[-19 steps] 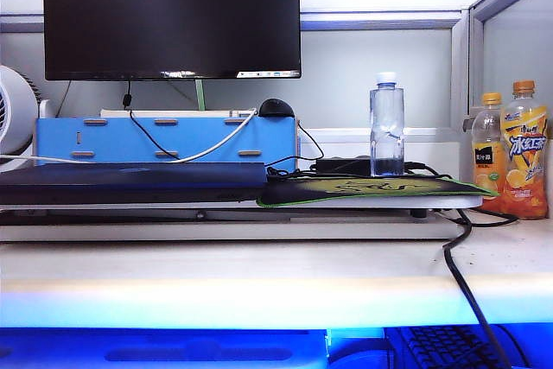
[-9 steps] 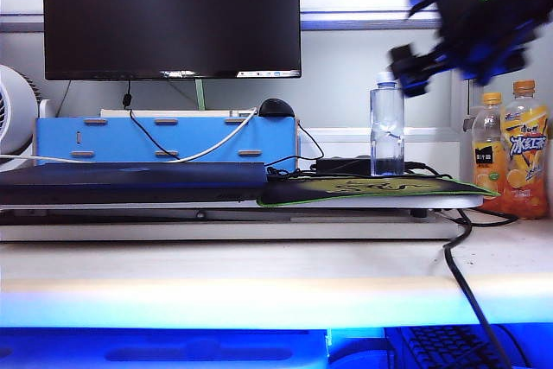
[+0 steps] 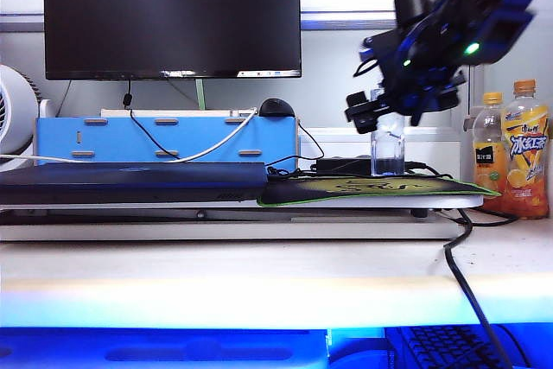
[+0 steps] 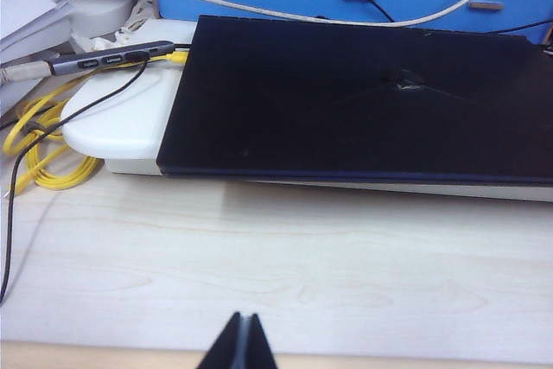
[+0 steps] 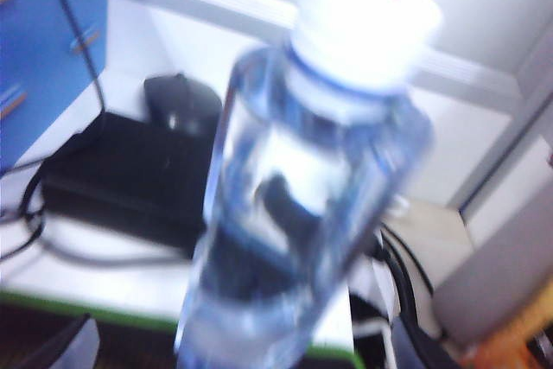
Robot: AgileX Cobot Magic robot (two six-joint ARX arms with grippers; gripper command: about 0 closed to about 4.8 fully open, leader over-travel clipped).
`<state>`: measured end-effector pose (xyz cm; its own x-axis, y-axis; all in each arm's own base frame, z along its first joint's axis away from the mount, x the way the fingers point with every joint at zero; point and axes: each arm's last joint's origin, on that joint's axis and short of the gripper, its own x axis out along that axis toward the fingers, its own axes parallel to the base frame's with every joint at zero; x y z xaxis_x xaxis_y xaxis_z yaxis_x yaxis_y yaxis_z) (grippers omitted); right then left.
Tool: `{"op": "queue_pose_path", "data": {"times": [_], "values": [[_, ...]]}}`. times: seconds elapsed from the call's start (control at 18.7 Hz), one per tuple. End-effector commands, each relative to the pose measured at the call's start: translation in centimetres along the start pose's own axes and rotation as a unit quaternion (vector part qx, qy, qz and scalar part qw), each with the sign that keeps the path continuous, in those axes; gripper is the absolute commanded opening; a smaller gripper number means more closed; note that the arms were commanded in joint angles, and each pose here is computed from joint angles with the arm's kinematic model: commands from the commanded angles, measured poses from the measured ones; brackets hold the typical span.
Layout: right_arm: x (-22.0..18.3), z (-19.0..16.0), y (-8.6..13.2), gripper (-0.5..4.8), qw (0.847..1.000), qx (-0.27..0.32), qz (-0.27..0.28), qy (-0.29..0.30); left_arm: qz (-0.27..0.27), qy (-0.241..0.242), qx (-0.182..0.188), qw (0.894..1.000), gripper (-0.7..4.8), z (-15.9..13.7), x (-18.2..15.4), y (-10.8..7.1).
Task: Pick up the mineral water bottle and place it on the laptop.
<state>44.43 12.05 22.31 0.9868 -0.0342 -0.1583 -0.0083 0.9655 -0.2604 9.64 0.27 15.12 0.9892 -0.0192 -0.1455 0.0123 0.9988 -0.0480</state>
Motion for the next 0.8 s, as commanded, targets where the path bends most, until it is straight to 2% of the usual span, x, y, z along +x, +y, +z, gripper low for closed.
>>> {"op": "queue_pose_path", "data": {"times": [0.05, 0.32, 0.69, 0.75, 0.8], "values": [[2.0, 0.5, 0.1, 4.79, 0.999, -0.006, -0.031, -0.012, 0.0, -0.002, 0.001, 1.0, -0.02, 0.0, 0.0, 0.0], [4.6, 0.6, -1.0, 4.79, 0.999, -0.006, -0.042, 0.003, 0.0, -0.002, 0.001, 1.0, -0.02, 0.0, 0.0, 0.0], [5.3, 1.0, -1.2, 4.79, 1.0, -0.008, -0.01, -0.003, 0.0, -0.002, 0.001, 1.0, -0.02, 0.0, 0.0, 0.0], [5.3, 1.0, -1.2, 3.28, 1.0, -0.008, -0.01, -0.004, 0.0, -0.002, 0.001, 1.0, -0.02, 0.0, 0.0, 0.0], [5.2, 1.1, -1.0, -0.19, 1.0, -0.02, -0.006, -0.006, 0.0, -0.002, 0.001, 1.0, -0.02, 0.0, 0.0, 0.0]]}}
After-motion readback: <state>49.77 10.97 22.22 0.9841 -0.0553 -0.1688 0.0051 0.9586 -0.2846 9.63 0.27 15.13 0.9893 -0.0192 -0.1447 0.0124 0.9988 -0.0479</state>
